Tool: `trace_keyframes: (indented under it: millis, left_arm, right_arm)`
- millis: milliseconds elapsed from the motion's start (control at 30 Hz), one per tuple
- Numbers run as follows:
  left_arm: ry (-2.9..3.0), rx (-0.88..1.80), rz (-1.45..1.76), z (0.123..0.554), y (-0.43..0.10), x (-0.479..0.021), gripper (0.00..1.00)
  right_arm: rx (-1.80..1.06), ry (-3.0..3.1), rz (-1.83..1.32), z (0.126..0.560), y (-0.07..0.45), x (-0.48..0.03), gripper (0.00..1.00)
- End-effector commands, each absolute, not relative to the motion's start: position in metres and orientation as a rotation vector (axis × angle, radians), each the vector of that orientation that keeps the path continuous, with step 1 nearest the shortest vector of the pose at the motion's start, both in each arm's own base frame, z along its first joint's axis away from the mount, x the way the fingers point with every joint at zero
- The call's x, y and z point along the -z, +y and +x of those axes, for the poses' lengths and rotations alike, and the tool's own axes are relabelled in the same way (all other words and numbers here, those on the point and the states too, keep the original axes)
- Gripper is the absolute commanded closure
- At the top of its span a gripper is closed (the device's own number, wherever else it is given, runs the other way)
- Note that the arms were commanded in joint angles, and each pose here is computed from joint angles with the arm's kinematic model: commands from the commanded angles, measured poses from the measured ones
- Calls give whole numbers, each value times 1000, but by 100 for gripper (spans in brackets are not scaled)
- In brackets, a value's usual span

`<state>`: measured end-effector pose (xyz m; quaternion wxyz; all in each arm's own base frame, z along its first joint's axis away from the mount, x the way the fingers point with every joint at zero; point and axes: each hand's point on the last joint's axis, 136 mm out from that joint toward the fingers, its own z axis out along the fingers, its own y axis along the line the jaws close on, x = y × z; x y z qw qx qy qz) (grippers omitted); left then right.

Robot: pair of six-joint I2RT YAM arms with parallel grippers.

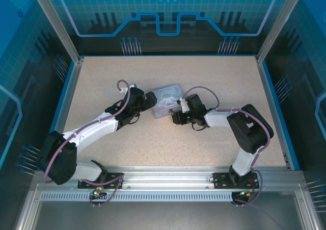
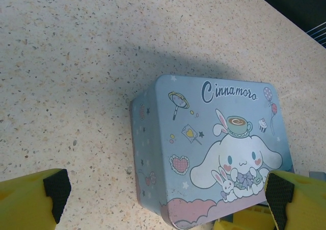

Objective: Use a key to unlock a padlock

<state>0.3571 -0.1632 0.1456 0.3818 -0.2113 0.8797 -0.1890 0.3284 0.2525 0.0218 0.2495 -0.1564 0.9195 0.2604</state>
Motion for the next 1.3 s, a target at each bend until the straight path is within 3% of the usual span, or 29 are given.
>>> trace_keyframes:
  millis: [0,267,533,1267]
  left_arm:
    - [2247,458,-527,362,-161,-152,1]
    - [2271,451,-528,362,-163,-149,1]
    - [2285,439,-527,364,-164,-146,1]
    - [2515,277,-422,372,-176,-101,1]
  right_arm:
    - [-710,2542,-449,322,253,-12,65]
    - [-727,2541,-432,321,250,-13,72]
    - [-748,2535,-417,320,248,-17,88]
    - [-865,2526,-281,319,240,-20,89]
